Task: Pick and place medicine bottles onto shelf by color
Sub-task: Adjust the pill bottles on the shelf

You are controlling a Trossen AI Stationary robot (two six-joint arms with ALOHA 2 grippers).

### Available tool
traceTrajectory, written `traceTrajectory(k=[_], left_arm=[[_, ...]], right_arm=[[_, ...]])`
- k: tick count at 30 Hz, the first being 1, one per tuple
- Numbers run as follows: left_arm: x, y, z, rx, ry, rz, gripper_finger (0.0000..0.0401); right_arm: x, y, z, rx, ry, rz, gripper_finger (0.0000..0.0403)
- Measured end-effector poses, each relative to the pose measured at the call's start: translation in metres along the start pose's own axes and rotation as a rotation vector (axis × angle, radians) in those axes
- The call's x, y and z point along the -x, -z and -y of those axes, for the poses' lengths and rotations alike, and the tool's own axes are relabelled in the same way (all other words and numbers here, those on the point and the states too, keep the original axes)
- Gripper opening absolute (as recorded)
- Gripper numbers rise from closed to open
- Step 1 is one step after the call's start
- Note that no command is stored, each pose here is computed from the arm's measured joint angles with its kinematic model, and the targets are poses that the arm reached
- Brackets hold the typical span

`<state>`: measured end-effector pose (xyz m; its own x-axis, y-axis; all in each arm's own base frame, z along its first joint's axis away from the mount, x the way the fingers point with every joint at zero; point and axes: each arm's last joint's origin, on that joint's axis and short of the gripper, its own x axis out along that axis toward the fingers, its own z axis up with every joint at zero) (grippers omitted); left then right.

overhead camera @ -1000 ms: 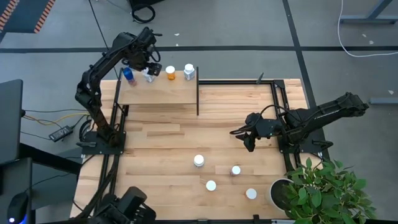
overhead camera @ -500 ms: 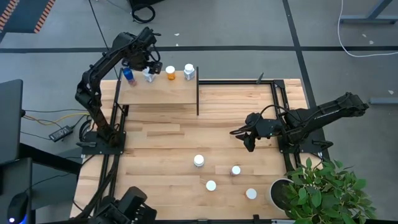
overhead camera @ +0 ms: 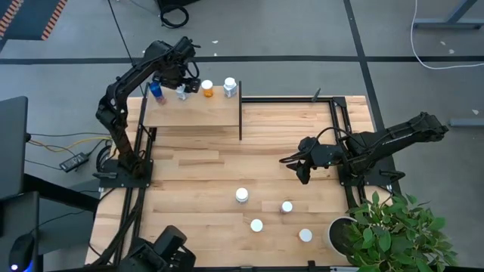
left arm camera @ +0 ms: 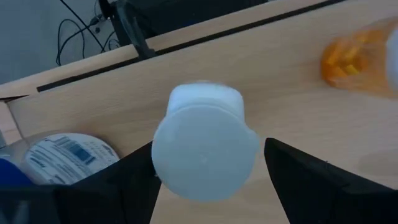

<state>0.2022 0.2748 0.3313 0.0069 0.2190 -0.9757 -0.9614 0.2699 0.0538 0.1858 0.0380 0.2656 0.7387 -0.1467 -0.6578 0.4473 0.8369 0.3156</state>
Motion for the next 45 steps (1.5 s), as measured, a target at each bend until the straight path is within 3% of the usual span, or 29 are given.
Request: traceTrajectory(k=[11, 21, 27, 32, 39, 45], left_arm=[[0.000, 0.004, 0.001, 0.017, -0.011, -0.034, 0.0248], [0.000, 0.004, 0.001, 0.095, -0.015, -0.038, 0.0244], [0.004, 0.008, -0.001, 0.084, -0.031, -0.075, 0.0243], [0.022, 0.009, -0.003, 0.063, -0.027, -0.067, 0.0250], [0.071, 0.006, -0.004, 0.074, 0.041, 0.115, 0.0250], [0.098, 0.005, -0.013, 0.125, -0.008, 0.250, 0.0254]], right_arm=[[0.000, 0.000, 0.000, 0.000, -0.002, 0.002, 0.0216], [0.000, 0.000, 0.000, 0.004, -0.002, 0.002, 0.0216], [0.000, 0.000, 0.000, 0.004, -0.002, 0.002, 0.0216], [0.000, -0.001, -0.001, 0.027, -0.006, 0.006, 0.0216], [0.000, -0.001, -0.001, 0.039, -0.006, 0.006, 0.0216], [0.000, -0.001, -0.001, 0.046, -0.006, 0.007, 0.0216]])
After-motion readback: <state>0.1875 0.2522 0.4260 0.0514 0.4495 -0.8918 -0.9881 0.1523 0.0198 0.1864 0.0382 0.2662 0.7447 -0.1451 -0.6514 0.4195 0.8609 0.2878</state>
